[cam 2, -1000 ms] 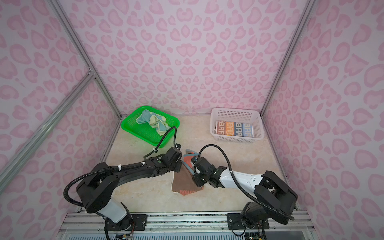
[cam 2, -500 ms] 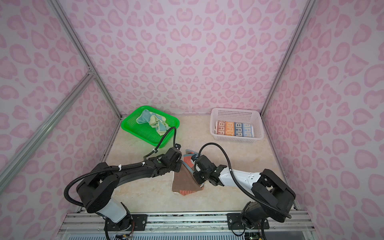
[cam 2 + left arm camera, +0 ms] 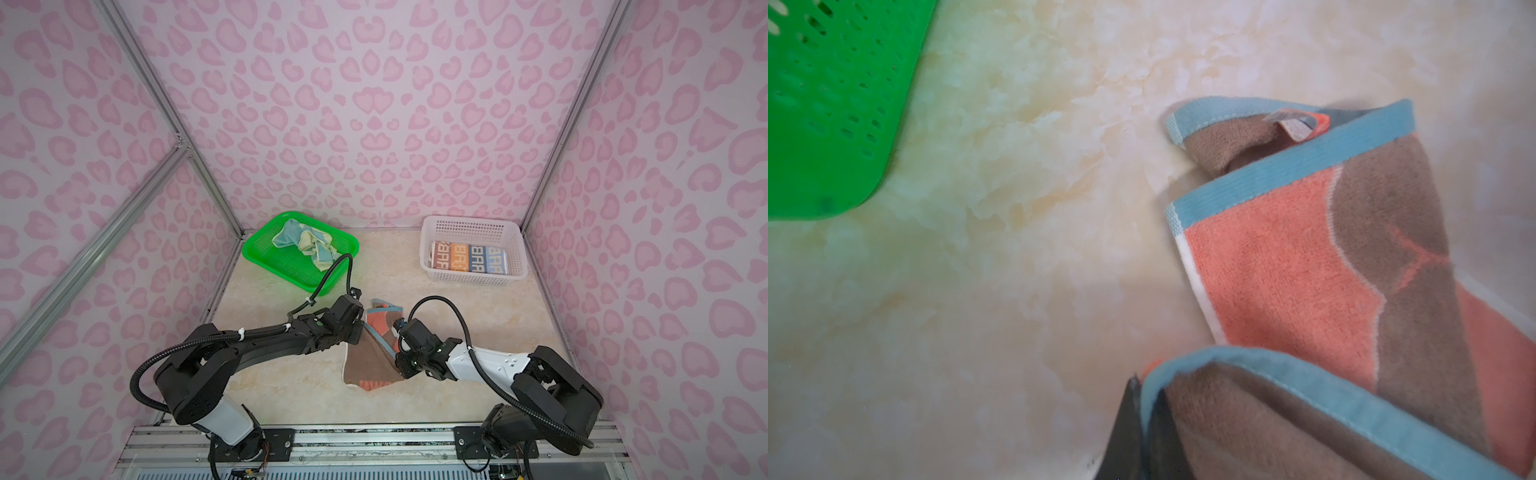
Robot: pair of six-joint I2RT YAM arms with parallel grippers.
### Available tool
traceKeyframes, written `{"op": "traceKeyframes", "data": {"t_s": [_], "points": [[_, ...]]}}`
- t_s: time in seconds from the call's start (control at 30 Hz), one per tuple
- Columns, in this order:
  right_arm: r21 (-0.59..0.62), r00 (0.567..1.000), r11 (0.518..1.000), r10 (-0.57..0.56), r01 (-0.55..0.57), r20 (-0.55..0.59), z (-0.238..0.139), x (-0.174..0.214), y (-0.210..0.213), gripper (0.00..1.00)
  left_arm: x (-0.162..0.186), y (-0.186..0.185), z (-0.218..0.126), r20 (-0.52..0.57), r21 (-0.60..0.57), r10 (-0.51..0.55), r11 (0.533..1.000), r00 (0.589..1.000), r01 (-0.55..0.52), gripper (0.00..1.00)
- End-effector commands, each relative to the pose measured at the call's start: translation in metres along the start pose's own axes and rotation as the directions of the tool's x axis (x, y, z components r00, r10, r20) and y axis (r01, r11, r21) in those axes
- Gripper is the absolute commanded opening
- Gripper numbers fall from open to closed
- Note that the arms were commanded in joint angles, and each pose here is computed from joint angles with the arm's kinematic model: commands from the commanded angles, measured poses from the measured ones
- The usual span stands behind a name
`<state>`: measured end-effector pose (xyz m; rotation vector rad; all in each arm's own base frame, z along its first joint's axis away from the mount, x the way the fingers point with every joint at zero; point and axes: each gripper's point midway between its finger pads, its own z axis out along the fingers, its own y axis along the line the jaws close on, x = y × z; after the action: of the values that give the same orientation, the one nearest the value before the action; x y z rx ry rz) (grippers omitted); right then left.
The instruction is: Fold and stack the towels
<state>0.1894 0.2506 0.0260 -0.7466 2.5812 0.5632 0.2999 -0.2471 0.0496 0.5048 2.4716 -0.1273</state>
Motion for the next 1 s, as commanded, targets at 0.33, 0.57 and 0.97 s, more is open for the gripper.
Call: {"op": "traceKeyframes", "data": {"t_s": [0.33,0.57,0.97], "points": [[-0.049,0.996,0.998,0.033,-0.038,-0.084,0.015,0.015,0.009,0.13,0.000,-0.001,0.008,-0.013,-0.007,0.001,1.000,1.000,-0.001,0.02],[-0.056,0.999,0.998,-0.002,0.000,-0.036,0.004,-0.001,0.015,0.02,0.000,0.000,0.008,-0.013,-0.008,0.000,1.000,1.000,0.000,0.02],[0.220,0.978,0.970,-0.140,0.104,0.155,-0.061,-0.056,-0.018,0.00,-0.022,0.016,-0.013,0.095,-0.071,-0.031,0.997,0.995,0.037,0.02]]}}
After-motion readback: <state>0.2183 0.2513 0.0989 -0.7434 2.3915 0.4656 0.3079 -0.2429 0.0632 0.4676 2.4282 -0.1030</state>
